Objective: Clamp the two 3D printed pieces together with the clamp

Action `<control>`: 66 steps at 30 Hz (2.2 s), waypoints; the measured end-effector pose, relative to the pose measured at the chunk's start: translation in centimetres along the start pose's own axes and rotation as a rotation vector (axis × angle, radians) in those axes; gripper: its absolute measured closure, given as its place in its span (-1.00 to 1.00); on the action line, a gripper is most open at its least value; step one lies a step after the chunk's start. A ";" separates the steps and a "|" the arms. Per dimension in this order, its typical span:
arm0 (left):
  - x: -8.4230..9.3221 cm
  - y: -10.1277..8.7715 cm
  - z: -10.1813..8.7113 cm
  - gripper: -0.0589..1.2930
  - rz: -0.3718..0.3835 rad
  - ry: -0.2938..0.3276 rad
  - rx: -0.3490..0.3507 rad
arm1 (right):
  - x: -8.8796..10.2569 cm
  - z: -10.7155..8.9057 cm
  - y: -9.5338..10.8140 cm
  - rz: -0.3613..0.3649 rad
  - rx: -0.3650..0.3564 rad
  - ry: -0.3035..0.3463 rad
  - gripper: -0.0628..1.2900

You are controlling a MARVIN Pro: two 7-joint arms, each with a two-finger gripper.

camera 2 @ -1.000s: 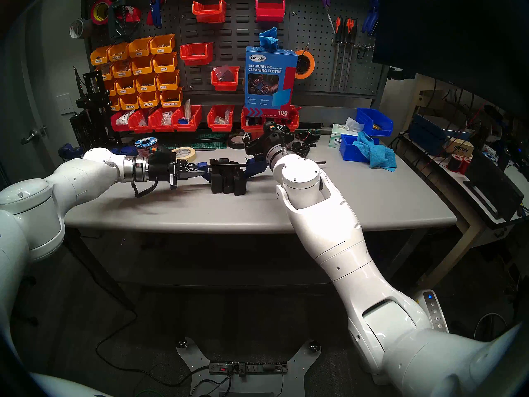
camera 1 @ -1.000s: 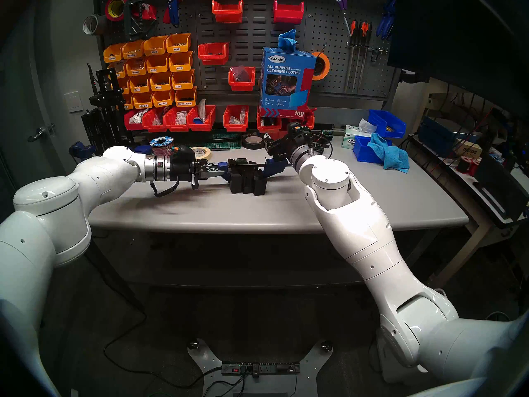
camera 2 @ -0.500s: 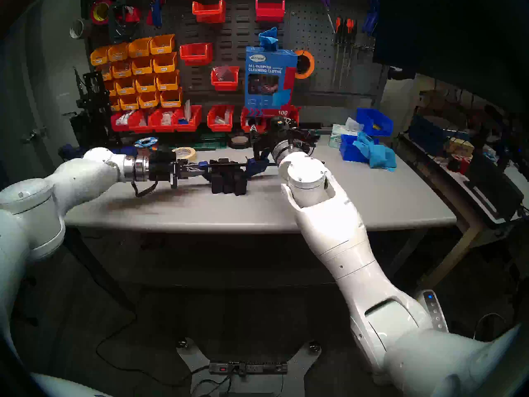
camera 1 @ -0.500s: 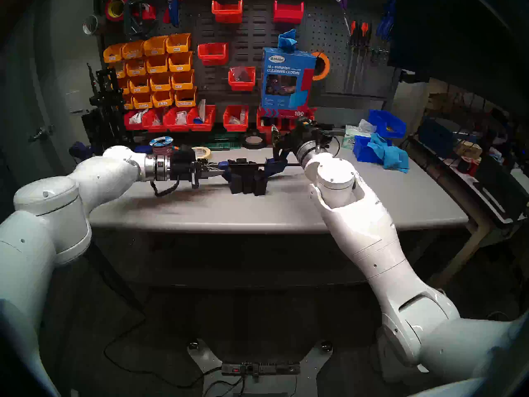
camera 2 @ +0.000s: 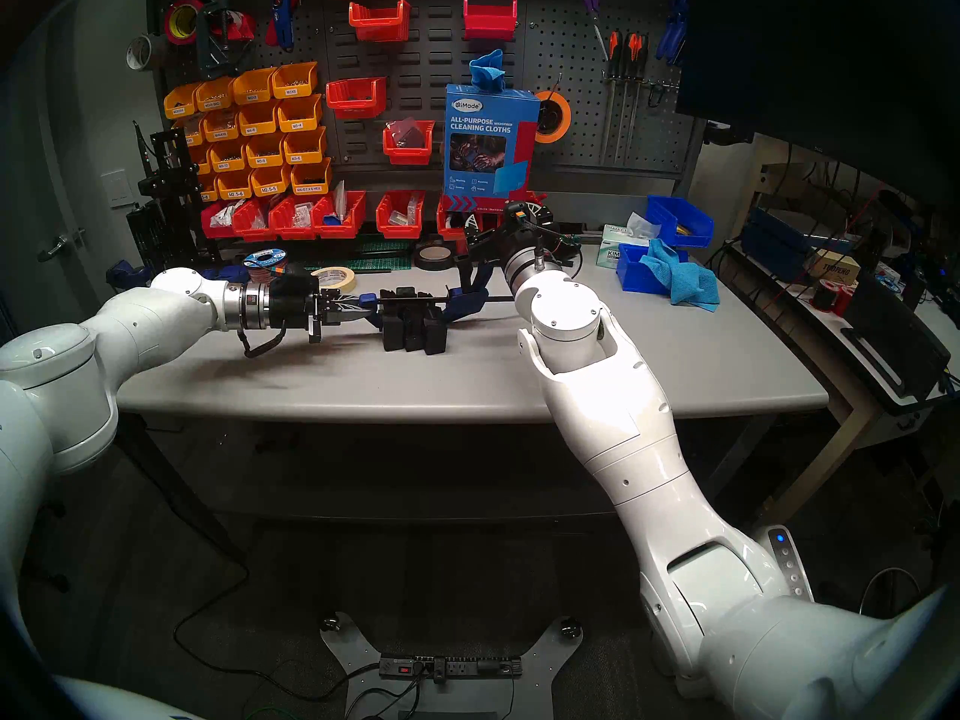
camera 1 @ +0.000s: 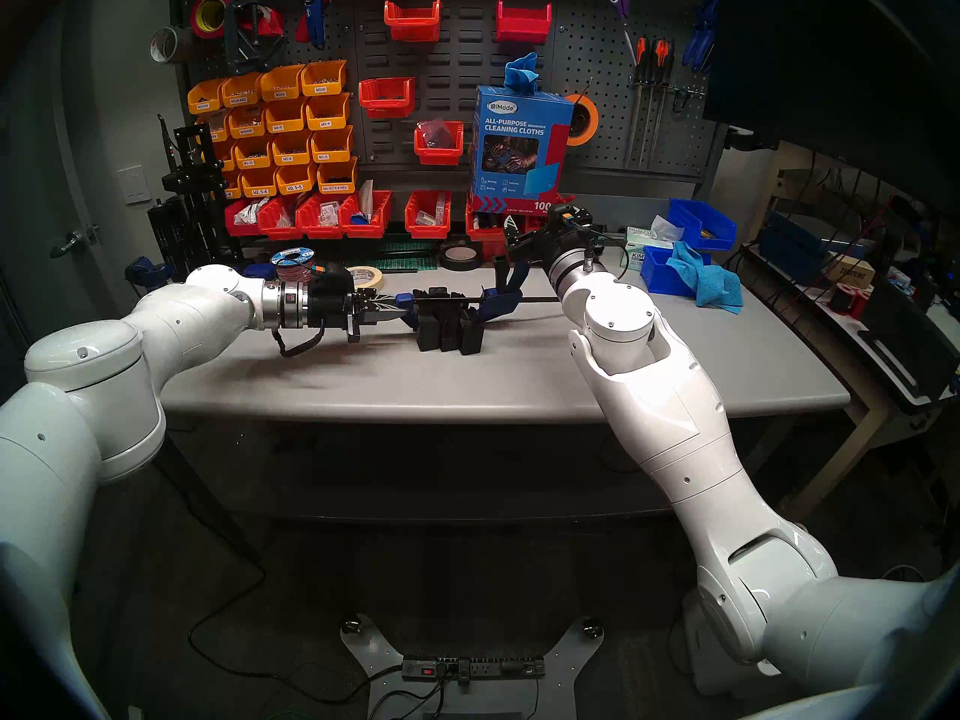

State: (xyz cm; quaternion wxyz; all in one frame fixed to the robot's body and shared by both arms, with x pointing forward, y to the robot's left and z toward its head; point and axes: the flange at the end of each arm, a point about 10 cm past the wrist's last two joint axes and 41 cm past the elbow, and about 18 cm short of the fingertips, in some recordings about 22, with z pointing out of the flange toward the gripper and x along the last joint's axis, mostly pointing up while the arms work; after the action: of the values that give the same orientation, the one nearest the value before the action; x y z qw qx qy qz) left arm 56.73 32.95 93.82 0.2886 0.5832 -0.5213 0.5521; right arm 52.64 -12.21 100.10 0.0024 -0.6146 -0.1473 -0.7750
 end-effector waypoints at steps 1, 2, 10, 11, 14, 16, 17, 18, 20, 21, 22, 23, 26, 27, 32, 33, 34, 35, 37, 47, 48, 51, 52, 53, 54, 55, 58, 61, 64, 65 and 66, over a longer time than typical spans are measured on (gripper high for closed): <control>0.0 0.0 0.0 0.85 0.000 0.000 0.000 | 0.0 -0.1 0.1 0.000 -0.006 0.002 -0.95; 0.0 0.0 0.0 0.84 0.000 0.000 0.000 | 0.0 -0.1 0.2 0.000 -0.011 0.004 -0.95; 0.0 0.0 0.0 0.84 0.000 0.000 0.001 | -0.1 -0.6 2.0 -0.018 -0.081 0.016 -0.95; 0.0 0.0 0.0 0.85 0.000 0.000 0.001 | -0.2 -0.7 2.4 -0.024 -0.095 0.018 -0.95; 0.0 0.0 0.0 0.84 0.000 0.000 0.000 | -0.2 -0.8 4.2 -0.045 -0.138 0.022 -0.95; 0.0 0.0 0.0 0.84 0.000 0.000 -0.001 | -0.2 -1.0 5.9 -0.064 -0.177 0.024 -0.95; 0.0 0.0 0.0 0.85 0.000 0.000 -0.001 | -0.2 -1.1 6.4 -0.070 -0.188 0.025 -0.95; 0.0 0.0 0.0 0.85 0.001 0.000 -0.002 | -0.2 -1.3 7.2 -0.080 -0.206 0.025 -0.95; 0.0 0.1 0.0 0.85 0.001 0.001 -0.003 | -0.2 -1.5 8.2 -0.092 -0.227 0.025 -0.95; 0.0 0.1 0.0 0.84 0.001 0.001 -0.003 | -0.2 -1.6 8.7 -0.098 -0.236 0.024 -0.95; 0.0 0.1 0.0 0.84 0.001 0.001 -0.004 | -0.3 -1.9 9.6 -0.109 -0.253 0.023 -0.95; 0.0 0.1 0.0 0.85 0.001 0.001 -0.004 | -0.3 -2.1 10.1 -0.115 -0.263 0.021 -0.95; 0.0 0.1 -0.1 0.85 0.001 0.001 -0.004 | -0.6 -2.6 11.1 -0.130 -0.283 0.015 -0.95; 0.0 0.1 -0.1 0.85 0.001 0.001 -0.003 | -0.8 -2.9 11.6 -0.137 -0.292 0.011 -0.95; 0.0 0.1 -0.1 0.85 0.000 0.001 -0.002 | -1.3 -3.8 12.6 -0.152 -0.308 -0.002 -0.95; 0.0 0.0 -0.1 0.85 0.000 0.000 -0.002 | -1.4 -4.0 12.7 -0.155 -0.310 -0.004 -0.95; 0.0 0.0 -0.1 0.85 0.000 0.000 -0.001 | -1.5 -4.1 12.7 -0.156 -0.310 -0.005 -0.95; 0.0 0.0 -0.1 0.85 0.000 0.000 -0.001 | -1.6 -4.2 12.8 -0.157 -0.311 -0.007 -0.95; 0.0 0.0 -0.1 0.85 0.000 0.000 -0.001 | -1.7 -4.4 12.9 -0.158 -0.310 -0.010 -0.95; 0.0 0.0 -0.2 0.85 -0.001 -0.002 0.001 | -2.4 -5.0 12.4 -0.150 -0.279 -0.024 -0.95; 0.0 0.0 -0.2 0.85 -0.001 -0.002 0.001 | -2.4 -5.0 12.4 -0.149 -0.277 -0.025 -0.95; -0.1 0.0 -0.2 0.85 -0.002 -0.002 0.001 | -2.4 -5.0 12.3 -0.147 -0.271 -0.026 -0.95; -0.1 0.0 -0.2 0.85 -0.003 -0.003 0.002 | -2.4 -5.0 12.3 -0.146 -0.270 -0.026 -0.95; -0.1 0.0 -0.2 0.85 -0.005 -0.004 0.003 | -2.4 -5.0 12.3 -0.146 -0.269 -0.026 -0.95; -0.1 0.0 -0.2 0.85 -0.008 -0.006 0.003 | -2.4 -5.0 12.3 -0.145 -0.268 -0.027 -0.95; -0.1 0.0 -0.2 0.85 -0.010 -0.007 0.002 | -2.4 -5.0 12.3 -0.144 -0.267 -0.027 -0.95; -0.1 -0.1 -0.2 0.85 -0.016 -0.010 0.001 | -2.4 -5.0 12.3 -0.143 -0.267 -0.027 -0.95; -0.1 -0.1 -0.2 0.85 -0.021 -0.013 0.001 | -2.4 -5.0 12.3 -0.142 -0.267 -0.028 -0.95; -0.1 -0.2 -0.2 0.85 -0.025 -0.016 0.001 | -2.4 -5.1 12.3 -0.140 -0.269 -0.030 -0.95; -0.1 -0.2 -0.2 0.85 -0.026 -0.016 0.001 | -2.4 -5.1 12.3 -0.140 -0.270 -0.031 -0.95; -0.1 -0.2 -0.2 0.84 -0.027 -0.017 0.001 | -2.4 -5.1 12.3 -0.140 -0.270 -0.031 -0.95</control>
State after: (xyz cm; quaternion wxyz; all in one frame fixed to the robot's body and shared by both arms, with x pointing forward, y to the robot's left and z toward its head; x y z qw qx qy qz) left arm 56.88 33.25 93.84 0.2912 0.5952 -0.5153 0.5435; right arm 50.61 -25.56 99.52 -0.1366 -0.6095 -0.0841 -0.7764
